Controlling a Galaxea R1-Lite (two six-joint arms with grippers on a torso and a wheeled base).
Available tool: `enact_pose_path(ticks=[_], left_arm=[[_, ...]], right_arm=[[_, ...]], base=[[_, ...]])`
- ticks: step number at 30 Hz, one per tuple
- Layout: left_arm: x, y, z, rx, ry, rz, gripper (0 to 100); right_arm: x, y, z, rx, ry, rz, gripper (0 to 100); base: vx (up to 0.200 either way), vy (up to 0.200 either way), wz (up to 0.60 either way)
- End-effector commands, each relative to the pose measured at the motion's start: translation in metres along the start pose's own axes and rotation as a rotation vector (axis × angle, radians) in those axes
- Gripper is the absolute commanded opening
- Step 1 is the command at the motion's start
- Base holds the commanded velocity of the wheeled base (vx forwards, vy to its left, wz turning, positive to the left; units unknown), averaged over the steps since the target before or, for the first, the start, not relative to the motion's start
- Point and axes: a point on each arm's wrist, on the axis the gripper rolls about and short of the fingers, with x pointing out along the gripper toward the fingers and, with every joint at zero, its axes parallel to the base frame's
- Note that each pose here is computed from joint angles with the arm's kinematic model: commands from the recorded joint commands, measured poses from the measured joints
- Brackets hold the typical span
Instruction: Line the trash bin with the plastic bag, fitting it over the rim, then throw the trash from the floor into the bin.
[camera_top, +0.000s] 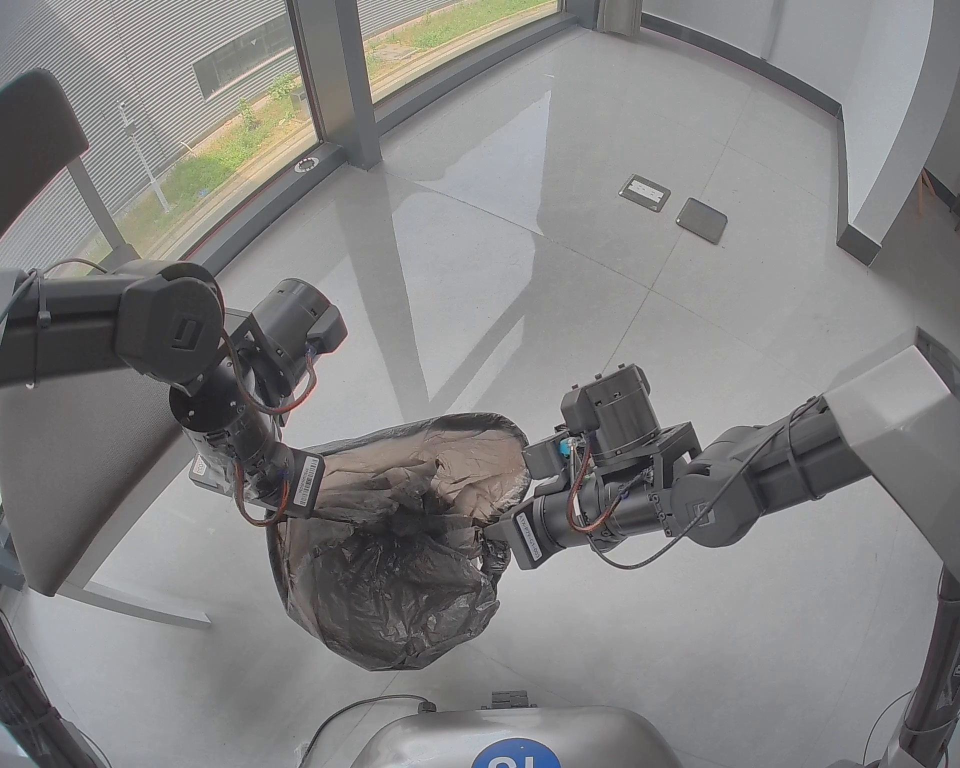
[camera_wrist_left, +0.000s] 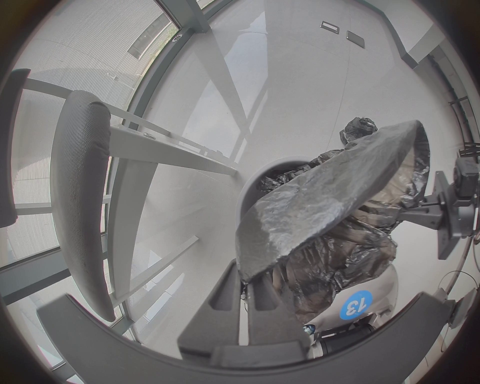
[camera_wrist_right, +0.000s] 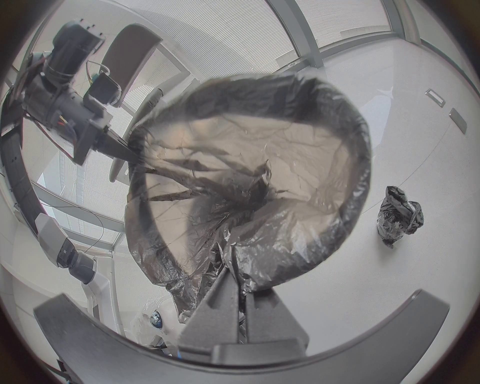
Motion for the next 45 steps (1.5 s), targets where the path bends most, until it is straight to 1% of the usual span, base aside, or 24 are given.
enact_pose_path(ticks=[1,3,8,10,14,15,17,18,19,20,21,24,29,30,31,32,33,34,35,36,42,43,44,45], left_arm=[[0.009,0.004,0.002,-0.002,0.007,0.035,0],[0.007,0.007,0.001,0.008,0.001,0.053,0],[-0.001,0.011,-0.003,0.021,-0.015,0.067,0],[-0.008,0.014,-0.007,0.038,-0.035,0.08,0],[-0.004,0.014,-0.011,0.037,-0.039,0.079,0],[0.002,0.012,-0.009,0.008,-0.099,0.057,0],[0.01,0.008,-0.008,-0.025,-0.176,0.018,0],[0.016,0.005,-0.006,-0.044,-0.226,-0.016,0],[0.017,0.005,-0.007,-0.048,-0.231,-0.018,0],[0.025,0.004,-0.007,-0.064,-0.281,-0.04,0],[0.028,0.006,-0.007,-0.066,-0.294,-0.039,0],[0.034,0.011,-0.013,-0.029,-0.315,-0.026,0],[0.041,0.018,-0.024,0.078,-0.304,0.019,0],[0.041,0.018,-0.024,0.078,-0.304,0.019,0],[0.042,0.021,-0.025,0.12,-0.3,0.053,0],[0.042,0.022,-0.025,0.134,-0.3,0.065,0],[0.041,0.024,-0.026,0.153,-0.299,0.076,0],[0.041,0.024,-0.026,0.153,-0.299,0.076,0],[0.038,0.027,-0.026,0.189,-0.303,0.089,0],[0.037,0.028,-0.027,0.205,-0.303,0.093,0],[0.045,0.031,-0.032,0.252,-0.27,0.106,0],[0.051,0.029,-0.034,0.268,-0.25,0.104,0],[0.051,0.029,-0.034,0.268,-0.25,0.104,0],[0.061,0.026,-0.032,0.272,-0.238,0.099,0]], right_arm=[[-0.017,0.0,0.013,-0.01,-0.052,-0.006,0],[-0.018,0.001,0.014,-0.012,-0.058,-0.006,0],[-0.017,0.0,0.014,-0.015,-0.058,-0.008,0],[-0.013,0.002,0.013,-0.02,-0.052,-0.002,0],[-0.006,0.004,0.011,-0.03,-0.039,0.004,0],[-0.003,0.005,0.01,-0.035,-0.034,0.008,0],[-0.002,0.007,0.009,-0.038,-0.035,0.011,0],[-0.002,0.007,0.009,-0.037,-0.036,0.013,0],[-0.002,0.007,0.009,-0.036,-0.034,0.013,0],[-0.002,0.007,0.009,-0.038,-0.036,0.011,0],[-0.002,0.007,0.009,-0.038,-0.036,0.011,0],[-0.002,0.007,0.009,-0.037,-0.036,0.013,0],[-0.002,0.006,0.009,-0.039,-0.036,0.01,0],[-0.002,0.006,0.009,-0.039,-0.036,0.01,0],[0.0,0.005,0.009,-0.037,-0.035,0.009,0],[0.001,0.005,0.009,-0.038,-0.037,0.009,0],[0.002,0.005,0.01,-0.039,-0.041,0.009,0],[0.002,0.005,0.01,-0.039,-0.041,0.009,0],[0.005,0.006,0.013,-0.044,-0.047,0.015,0],[0.008,0.007,0.014,-0.048,-0.051,0.017,0],[0.025,0.015,0.013,-0.062,-0.042,0.038,0],[0.032,0.019,0.013,-0.065,-0.036,0.049,0],[0.032,0.019,0.013,-0.065,-0.036,0.049,0],[0.041,0.024,0.009,-0.069,-0.019,0.059,0]], base=[[0.0,0.0,0.0],[0.0,0.0,0.0],[0.0,0.0,0.0],[0.0,0.0,0.0],[0.0,0.0,0.0],[0.0,0.0,0.0],[0.0,0.0,0.0],[0.0,0.0,0.0],[0.0,0.0,0.0],[0.0,0.0,0.0],[0.0,0.0,0.0],[0.0,0.0,0.0],[0.0,0.0,0.0],[0.0,0.0,0.0],[0.0,0.0,0.0],[0.0,0.0,0.0],[0.0,0.0,0.0],[0.0,0.0,0.0],[0.0,0.0,0.0],[0.0,0.0,0.0],[0.0,0.0,0.0],[0.0,0.0,0.0],[0.0,0.0,0.0],[0.0,0.0,0.0]])
